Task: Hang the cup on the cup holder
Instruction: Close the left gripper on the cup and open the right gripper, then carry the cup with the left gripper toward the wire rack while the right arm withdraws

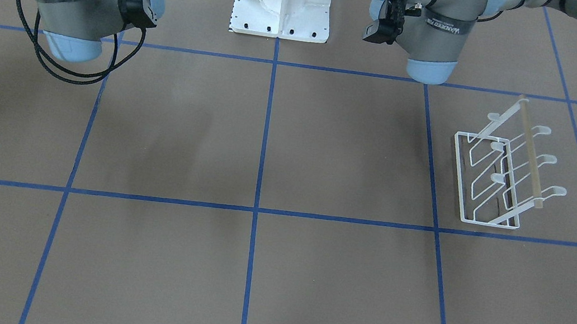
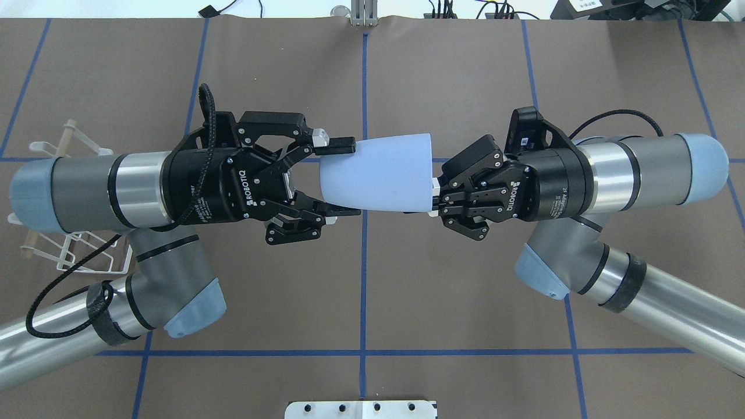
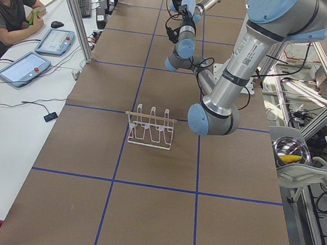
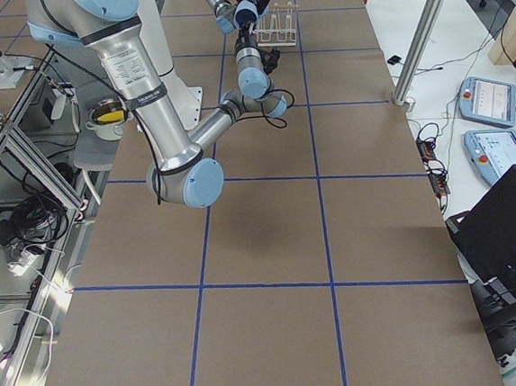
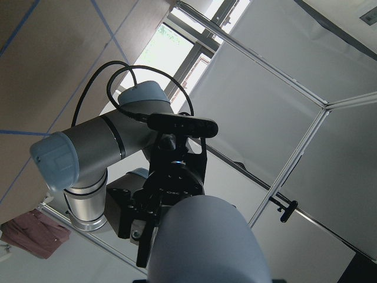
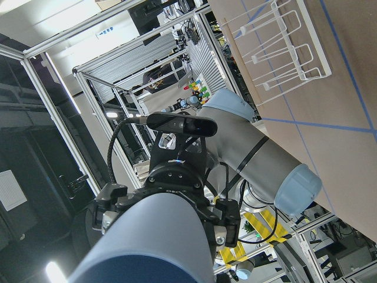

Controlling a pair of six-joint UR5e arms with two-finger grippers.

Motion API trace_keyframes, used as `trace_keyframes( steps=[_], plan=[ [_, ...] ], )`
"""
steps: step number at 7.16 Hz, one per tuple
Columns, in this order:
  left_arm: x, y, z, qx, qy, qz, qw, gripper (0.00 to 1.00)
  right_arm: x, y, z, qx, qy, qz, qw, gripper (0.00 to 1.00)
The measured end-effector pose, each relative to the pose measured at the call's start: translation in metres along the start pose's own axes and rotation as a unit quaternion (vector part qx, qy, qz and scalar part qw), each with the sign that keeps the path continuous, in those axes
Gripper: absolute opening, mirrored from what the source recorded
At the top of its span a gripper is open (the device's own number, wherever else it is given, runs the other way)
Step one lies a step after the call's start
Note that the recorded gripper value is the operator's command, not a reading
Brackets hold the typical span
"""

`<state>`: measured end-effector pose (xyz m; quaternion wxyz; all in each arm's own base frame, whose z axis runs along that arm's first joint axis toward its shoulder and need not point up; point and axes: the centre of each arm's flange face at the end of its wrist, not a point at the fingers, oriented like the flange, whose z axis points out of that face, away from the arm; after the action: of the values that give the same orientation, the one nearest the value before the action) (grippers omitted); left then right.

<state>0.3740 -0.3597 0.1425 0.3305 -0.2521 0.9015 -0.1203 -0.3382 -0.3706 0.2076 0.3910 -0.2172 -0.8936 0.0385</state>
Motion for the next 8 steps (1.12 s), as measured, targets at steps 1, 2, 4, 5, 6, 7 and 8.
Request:
trace_keyframes(
  steps=[1, 2, 4, 5, 6, 7, 8],
  plan=[
    [0.001, 0.002, -0.001, -0.001, 0.001, 0.0, 1.0, 0.0, -0.002, -0.001, -0.002, 0.003, 0.0, -0.005, 1.0, 1.0],
    [0.002, 0.005, -0.002, -0.002, 0.002, 0.001, 1.0, 0.0, -0.006, -0.003, -0.007, 0.007, -0.001, -0.015, 0.9999, 1.0],
    [0.01, 0.002, -0.01, 0.008, 0.004, 0.016, 0.9998, 0.0, -0.014, -0.01, -0.024, 0.024, 0.001, -0.049, 0.9985, 1.0],
    [0.022, -0.009, -0.024, 0.03, 0.004, 0.033, 0.999, 0.0, -0.016, -0.014, -0.04, 0.037, 0.01, -0.076, 0.9963, 1.0],
    [0.032, -0.025, -0.044, 0.061, -0.002, 0.064, 0.996, 0.0, -0.015, -0.02, -0.061, 0.052, 0.029, -0.119, 0.9912, 1.0],
    [0.035, -0.039, -0.064, 0.096, -0.018, 0.113, 0.9887, 0.0, -0.012, -0.028, -0.09, 0.074, 0.057, -0.169, 0.9813, 1.0],
    [0.038, -0.054, -0.08, 0.133, -0.043, 0.163, 0.9767, 0.0, -0.011, -0.036, -0.121, 0.1, 0.088, -0.214, 0.9677, 1.0]
  ],
)
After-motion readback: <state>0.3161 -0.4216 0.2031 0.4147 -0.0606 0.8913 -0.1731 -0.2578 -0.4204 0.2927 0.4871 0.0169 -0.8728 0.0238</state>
